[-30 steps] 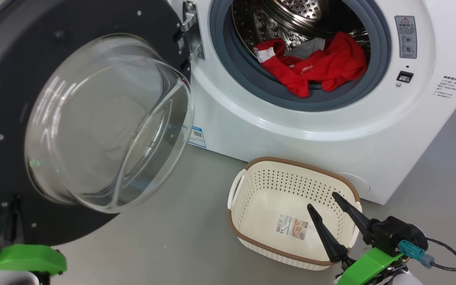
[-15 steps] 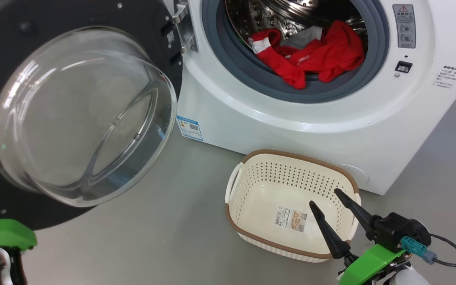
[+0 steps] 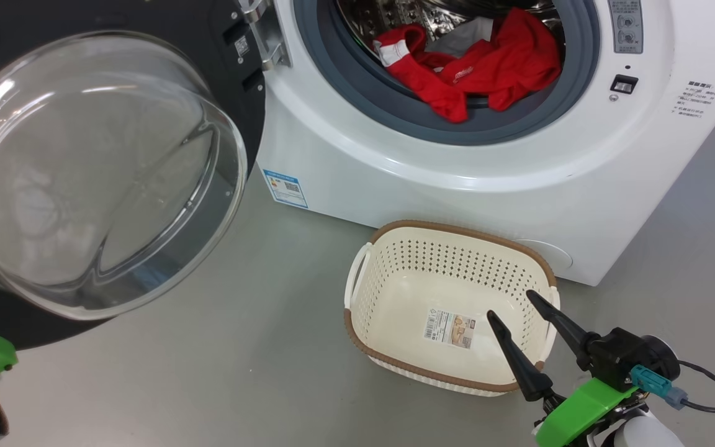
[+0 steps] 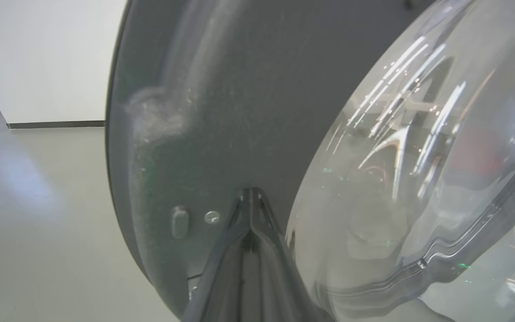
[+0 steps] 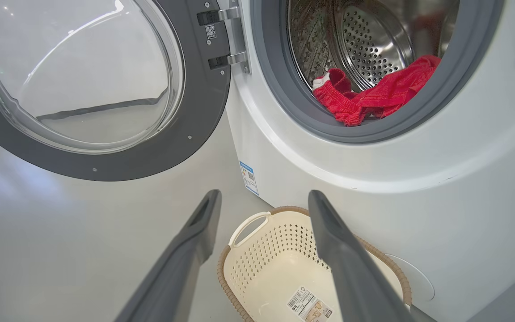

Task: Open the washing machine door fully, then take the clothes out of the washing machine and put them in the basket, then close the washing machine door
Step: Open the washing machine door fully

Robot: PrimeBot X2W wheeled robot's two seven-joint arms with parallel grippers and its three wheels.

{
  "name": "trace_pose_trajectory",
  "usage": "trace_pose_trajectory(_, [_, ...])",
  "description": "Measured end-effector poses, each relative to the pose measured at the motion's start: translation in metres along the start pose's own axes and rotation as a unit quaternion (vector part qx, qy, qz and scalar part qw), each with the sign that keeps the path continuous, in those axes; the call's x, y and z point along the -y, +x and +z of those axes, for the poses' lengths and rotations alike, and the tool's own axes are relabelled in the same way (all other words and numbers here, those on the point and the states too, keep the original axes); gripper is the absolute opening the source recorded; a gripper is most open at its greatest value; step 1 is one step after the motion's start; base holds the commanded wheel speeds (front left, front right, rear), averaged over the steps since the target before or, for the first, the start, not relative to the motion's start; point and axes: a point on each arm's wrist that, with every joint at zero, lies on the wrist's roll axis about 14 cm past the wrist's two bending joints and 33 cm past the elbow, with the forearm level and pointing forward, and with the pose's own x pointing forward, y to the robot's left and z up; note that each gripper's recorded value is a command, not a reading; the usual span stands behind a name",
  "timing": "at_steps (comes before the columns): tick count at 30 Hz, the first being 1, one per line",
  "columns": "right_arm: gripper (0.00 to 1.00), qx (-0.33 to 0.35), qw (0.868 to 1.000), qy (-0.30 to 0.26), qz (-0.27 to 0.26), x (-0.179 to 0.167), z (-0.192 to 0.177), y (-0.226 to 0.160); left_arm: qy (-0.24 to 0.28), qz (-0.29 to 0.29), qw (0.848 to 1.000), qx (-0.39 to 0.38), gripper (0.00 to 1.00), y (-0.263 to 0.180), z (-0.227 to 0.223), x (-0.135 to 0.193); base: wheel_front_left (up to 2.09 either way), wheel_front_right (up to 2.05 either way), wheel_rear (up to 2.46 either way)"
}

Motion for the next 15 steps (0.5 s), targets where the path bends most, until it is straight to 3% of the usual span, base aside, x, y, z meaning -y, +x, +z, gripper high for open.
trace_pose_trajectory(15, [1.0, 0.004, 1.0, -0.004, -0.001, 0.0001, 0.004, -0.0011, -0.004, 0.007, 1.0, 0.002, 0.0, 0.0049, 0.0046, -0.0044, 0.0, 0.0, 0.0])
